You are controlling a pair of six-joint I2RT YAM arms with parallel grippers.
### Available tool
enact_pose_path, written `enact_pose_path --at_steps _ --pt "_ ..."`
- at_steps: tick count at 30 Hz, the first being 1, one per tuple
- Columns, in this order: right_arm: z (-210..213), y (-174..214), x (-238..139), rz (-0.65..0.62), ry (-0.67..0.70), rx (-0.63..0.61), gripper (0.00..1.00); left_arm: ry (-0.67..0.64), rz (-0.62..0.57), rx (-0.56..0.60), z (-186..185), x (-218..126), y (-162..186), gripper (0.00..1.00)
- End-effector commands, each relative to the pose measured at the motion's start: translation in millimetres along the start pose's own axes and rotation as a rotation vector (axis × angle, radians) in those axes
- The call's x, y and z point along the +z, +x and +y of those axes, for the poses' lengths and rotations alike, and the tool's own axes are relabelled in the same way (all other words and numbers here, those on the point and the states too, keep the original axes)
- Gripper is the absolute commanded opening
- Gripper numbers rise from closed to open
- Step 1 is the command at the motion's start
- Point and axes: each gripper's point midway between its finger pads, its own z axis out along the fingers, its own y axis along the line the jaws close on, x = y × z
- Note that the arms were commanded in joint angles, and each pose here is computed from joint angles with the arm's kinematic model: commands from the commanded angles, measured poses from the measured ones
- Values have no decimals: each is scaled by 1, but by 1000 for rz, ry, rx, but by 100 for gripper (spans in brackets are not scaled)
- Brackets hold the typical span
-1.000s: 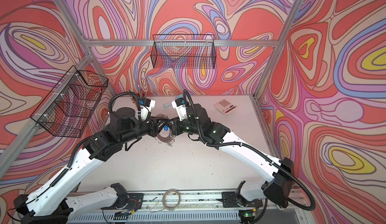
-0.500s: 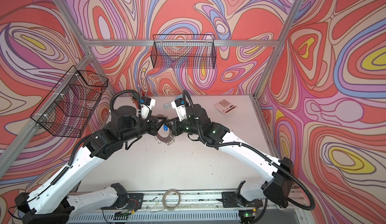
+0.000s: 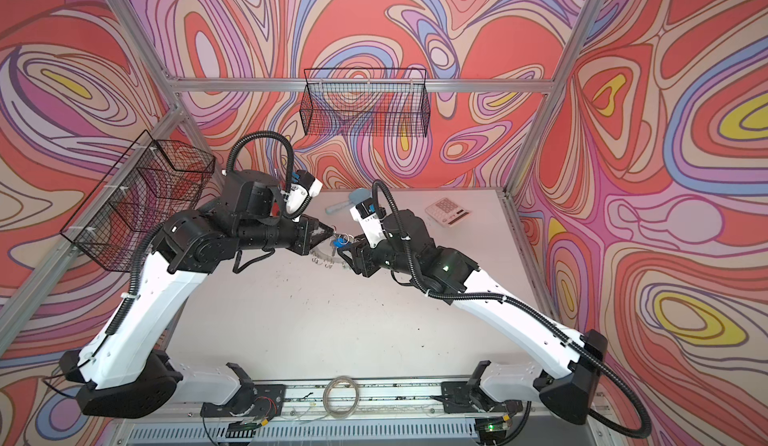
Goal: Put the keys on the keyring
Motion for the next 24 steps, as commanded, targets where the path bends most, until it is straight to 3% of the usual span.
enact_pose_path --at_steps 1,12,17,24 --pt "18 -13 -23 -26 -72 -81 67 -32 79 4 3 -4 12 0" --pt "1 -15 0 13 17 -134 72 -107 245 -35 9 14 22 0" --pt "-10 -12 15 6 57 -151 72 -73 252 -61 2 18 20 0" --pt "-17 -5 33 29 75 -181 64 -52 325 -78 -2 24 28 0"
